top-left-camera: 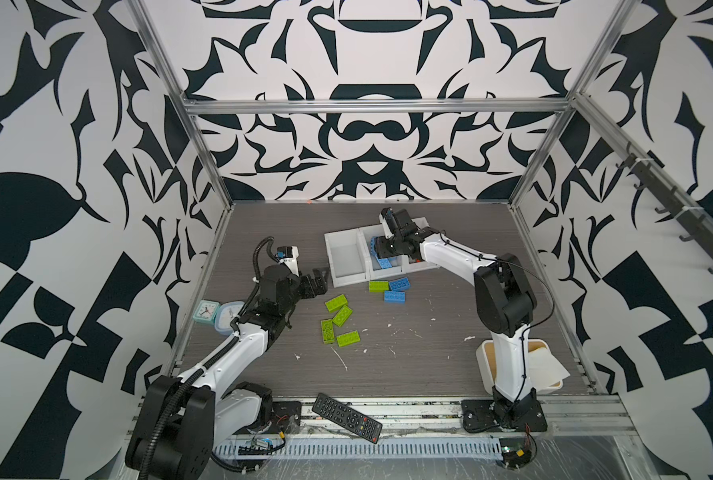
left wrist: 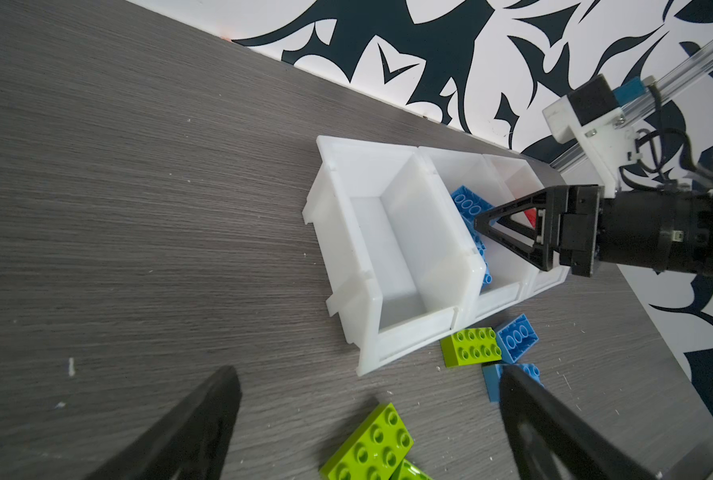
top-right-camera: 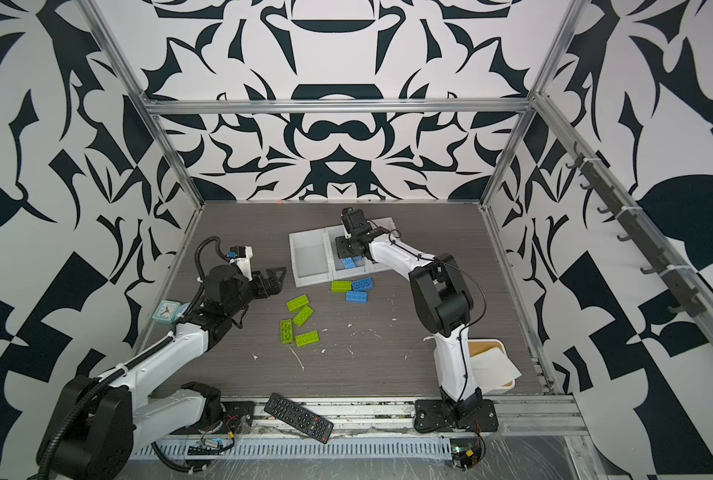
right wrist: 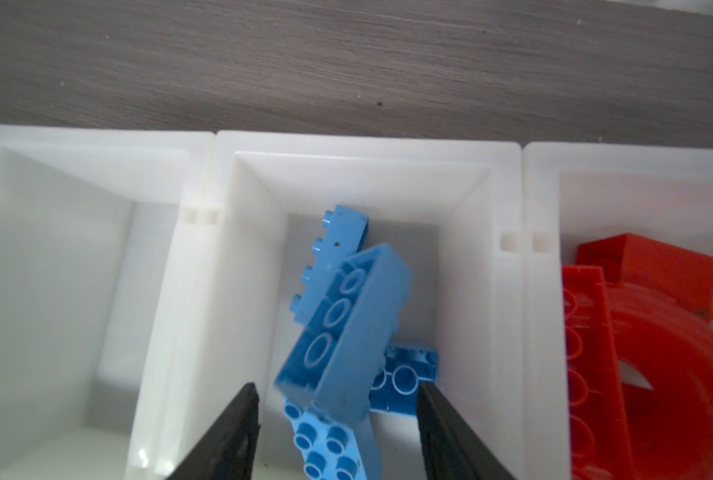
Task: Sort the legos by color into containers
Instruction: 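Lift the blue brick and drop it into the middle compartment, then move the right gripper back to the pile and grasp a blue brick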
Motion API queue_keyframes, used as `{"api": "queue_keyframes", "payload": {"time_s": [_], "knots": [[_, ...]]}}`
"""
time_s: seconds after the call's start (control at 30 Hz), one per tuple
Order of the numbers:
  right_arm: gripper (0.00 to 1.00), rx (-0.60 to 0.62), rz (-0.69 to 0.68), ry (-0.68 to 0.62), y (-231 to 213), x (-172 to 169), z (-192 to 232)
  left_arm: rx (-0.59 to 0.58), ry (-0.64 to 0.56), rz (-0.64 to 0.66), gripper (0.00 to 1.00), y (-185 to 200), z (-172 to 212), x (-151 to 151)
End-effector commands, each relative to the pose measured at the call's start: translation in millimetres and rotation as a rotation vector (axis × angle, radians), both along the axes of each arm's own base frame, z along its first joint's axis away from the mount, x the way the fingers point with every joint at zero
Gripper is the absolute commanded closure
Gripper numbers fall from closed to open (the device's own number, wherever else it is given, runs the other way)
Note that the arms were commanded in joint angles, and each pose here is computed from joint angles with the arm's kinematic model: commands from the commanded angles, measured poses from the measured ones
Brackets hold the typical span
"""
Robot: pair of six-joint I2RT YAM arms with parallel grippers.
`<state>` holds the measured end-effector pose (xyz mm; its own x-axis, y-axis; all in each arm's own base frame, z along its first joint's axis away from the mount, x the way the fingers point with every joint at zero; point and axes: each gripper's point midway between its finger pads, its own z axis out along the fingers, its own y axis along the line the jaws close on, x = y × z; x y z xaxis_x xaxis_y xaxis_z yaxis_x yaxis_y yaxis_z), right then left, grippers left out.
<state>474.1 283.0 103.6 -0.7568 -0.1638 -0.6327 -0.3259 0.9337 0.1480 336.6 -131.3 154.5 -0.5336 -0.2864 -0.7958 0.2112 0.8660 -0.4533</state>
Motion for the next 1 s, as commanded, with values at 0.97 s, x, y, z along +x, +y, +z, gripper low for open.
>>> {"api": "queue_keyframes", "payload": {"time_s": [0.97], "knots": [[0.20, -0.037, 0.031, 0.157, -39.3, -155.3, -43.0, -0.005, -0.008, -0.005, 0.00, -0.5, 1.4, -0.2]]}}
